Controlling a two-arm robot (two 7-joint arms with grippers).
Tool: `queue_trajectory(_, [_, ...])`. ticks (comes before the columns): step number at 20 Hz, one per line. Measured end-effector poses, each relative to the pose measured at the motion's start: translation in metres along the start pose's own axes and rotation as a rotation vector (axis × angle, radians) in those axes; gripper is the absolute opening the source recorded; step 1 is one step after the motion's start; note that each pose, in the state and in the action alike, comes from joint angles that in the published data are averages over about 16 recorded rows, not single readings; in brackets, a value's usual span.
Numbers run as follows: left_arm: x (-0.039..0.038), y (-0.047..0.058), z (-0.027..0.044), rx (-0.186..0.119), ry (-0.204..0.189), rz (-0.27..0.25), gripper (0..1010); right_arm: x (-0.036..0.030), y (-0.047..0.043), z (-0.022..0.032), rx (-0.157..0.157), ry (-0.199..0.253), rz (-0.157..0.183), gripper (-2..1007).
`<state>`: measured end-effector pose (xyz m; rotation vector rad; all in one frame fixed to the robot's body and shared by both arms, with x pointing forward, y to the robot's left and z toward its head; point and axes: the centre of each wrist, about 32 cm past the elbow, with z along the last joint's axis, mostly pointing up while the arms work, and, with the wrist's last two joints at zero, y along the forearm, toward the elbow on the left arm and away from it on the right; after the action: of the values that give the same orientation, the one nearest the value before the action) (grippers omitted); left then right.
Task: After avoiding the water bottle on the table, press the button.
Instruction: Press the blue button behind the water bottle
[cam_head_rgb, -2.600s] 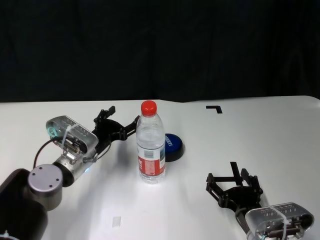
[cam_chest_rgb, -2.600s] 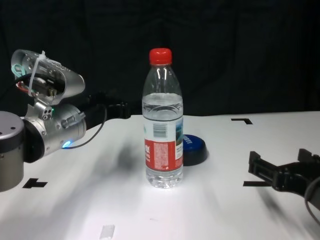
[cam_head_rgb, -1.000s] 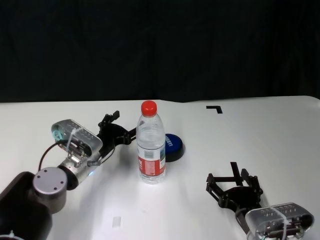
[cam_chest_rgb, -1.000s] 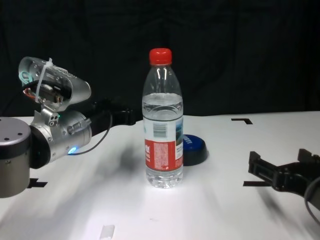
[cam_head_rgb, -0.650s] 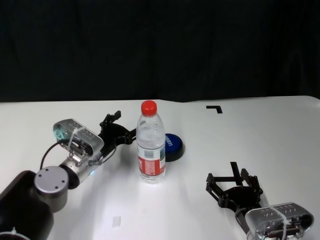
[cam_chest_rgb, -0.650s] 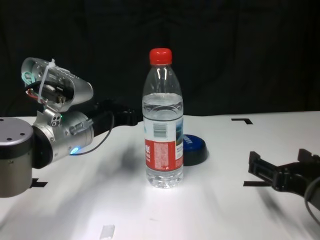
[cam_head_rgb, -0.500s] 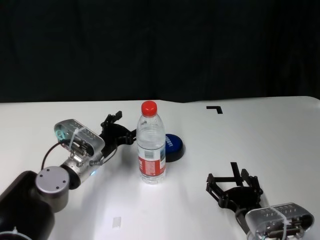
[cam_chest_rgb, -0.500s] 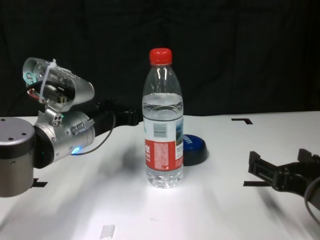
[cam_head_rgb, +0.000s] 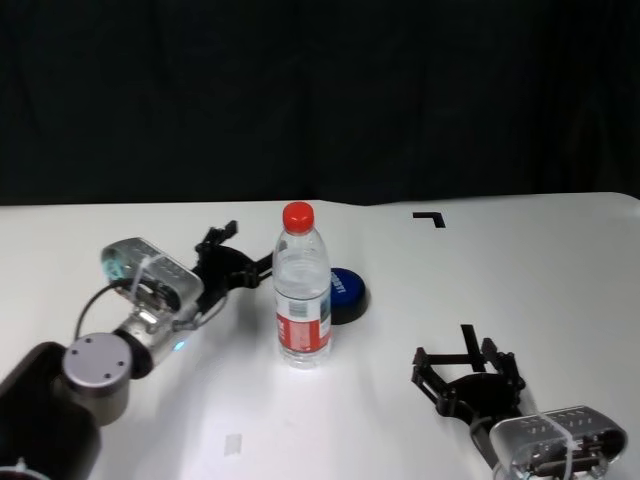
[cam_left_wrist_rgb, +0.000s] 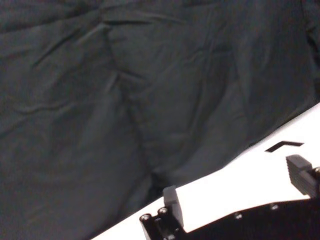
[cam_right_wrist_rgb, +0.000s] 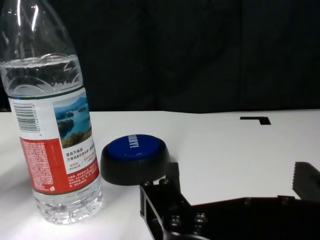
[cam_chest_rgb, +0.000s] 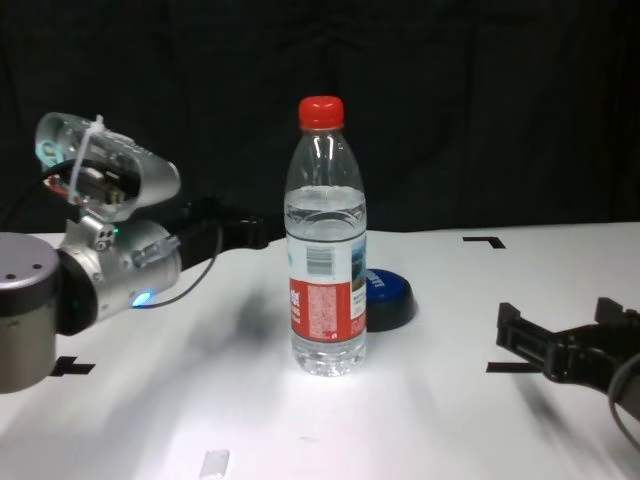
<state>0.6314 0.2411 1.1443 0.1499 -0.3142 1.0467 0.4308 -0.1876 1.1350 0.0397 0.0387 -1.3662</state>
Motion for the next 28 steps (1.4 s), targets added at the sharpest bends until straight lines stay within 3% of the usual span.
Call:
queue_trajectory(13, [0.0128,0.026,0.0035,0.013,-0.024,0.082,1009,0.0000,0.0000,0.0000,0.000,0.000,0.000,1003])
queue_trajectory(28, [0.0154,0.061,0.0124,0.013,-0.044,0.167,1009,0.0000,0.0000,0.0000,0.000,0.000,0.000,1003])
